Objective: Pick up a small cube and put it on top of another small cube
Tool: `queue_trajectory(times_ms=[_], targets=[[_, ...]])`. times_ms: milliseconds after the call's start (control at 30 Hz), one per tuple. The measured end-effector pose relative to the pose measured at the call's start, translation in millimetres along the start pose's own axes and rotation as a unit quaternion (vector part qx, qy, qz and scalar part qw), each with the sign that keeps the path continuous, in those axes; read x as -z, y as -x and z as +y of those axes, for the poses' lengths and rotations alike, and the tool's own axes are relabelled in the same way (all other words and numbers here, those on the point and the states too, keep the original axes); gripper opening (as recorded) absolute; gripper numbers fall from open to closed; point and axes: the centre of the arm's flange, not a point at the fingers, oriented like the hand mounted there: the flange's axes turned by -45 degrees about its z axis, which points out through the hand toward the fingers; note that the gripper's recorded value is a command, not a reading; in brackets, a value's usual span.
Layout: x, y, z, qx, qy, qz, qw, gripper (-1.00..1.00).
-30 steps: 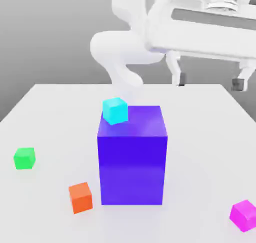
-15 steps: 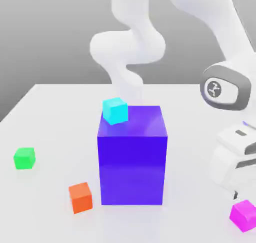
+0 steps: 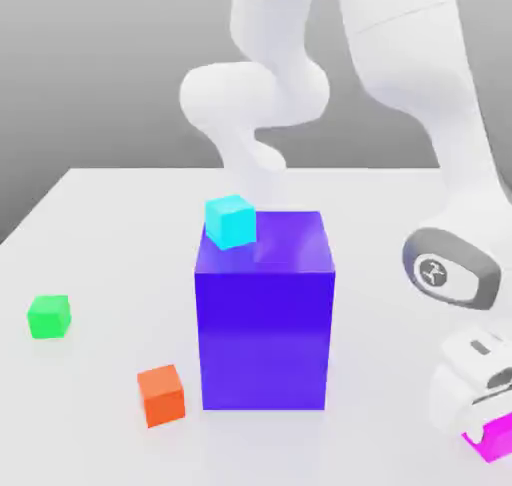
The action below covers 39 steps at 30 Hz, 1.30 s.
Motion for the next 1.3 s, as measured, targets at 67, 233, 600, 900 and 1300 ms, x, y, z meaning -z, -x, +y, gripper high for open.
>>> queue_trajectory(times_ms=[67,233,600,900,1300], targets=[[17,1,21,-0.017,0.006,-0.002,1.000,-1.00],[25,20,145,-0.130,0.032,-0.013,0.991,-1.00],[50,169,381,-0.405,0.053,-0.026,0.912,-1.00],[75,418,488,-0.677,0.019,-0.012,0.736,-1.00],[18,463,484,-0.719,0.001,0.001,0.695,1.00]])
